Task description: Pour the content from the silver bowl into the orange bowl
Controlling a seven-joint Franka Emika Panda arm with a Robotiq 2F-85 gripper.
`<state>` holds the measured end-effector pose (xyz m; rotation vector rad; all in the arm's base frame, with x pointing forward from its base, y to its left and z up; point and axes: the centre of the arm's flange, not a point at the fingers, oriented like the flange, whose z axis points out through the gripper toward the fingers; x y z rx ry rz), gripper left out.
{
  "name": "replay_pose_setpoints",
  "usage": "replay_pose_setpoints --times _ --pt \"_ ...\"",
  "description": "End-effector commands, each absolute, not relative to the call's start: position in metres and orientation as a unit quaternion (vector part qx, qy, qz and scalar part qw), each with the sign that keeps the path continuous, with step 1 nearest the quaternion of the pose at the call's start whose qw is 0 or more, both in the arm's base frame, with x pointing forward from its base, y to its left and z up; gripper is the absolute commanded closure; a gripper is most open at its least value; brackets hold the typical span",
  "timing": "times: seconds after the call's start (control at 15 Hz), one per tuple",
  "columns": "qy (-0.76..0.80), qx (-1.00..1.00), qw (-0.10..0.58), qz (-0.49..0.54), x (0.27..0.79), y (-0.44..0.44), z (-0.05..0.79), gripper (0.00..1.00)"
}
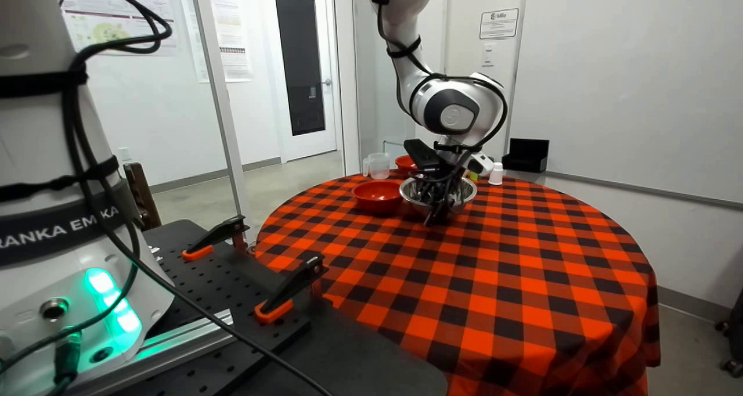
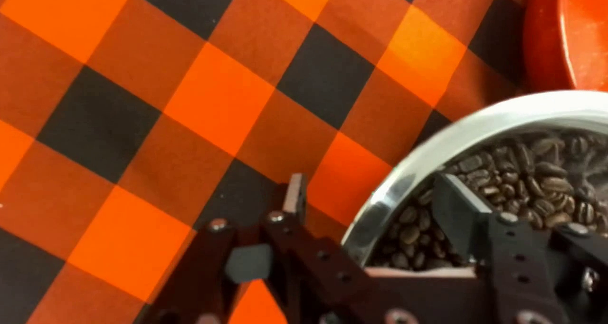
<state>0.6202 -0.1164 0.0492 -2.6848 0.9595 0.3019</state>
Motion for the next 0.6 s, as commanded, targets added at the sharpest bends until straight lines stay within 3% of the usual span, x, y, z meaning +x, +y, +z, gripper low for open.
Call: replay_pose_setpoints --times 0.0,0.33,0.53 --pt "0.340 -0.926 0.134 0.096 0.627 -0.114 0.046 0.61" --pt "0.346 -0.926 0.132 0.077 0.630 -0.125 0.060 0.98" --pt "0.349 -0.926 0.131 0.062 0.633 -0.130 0.072 1.00"
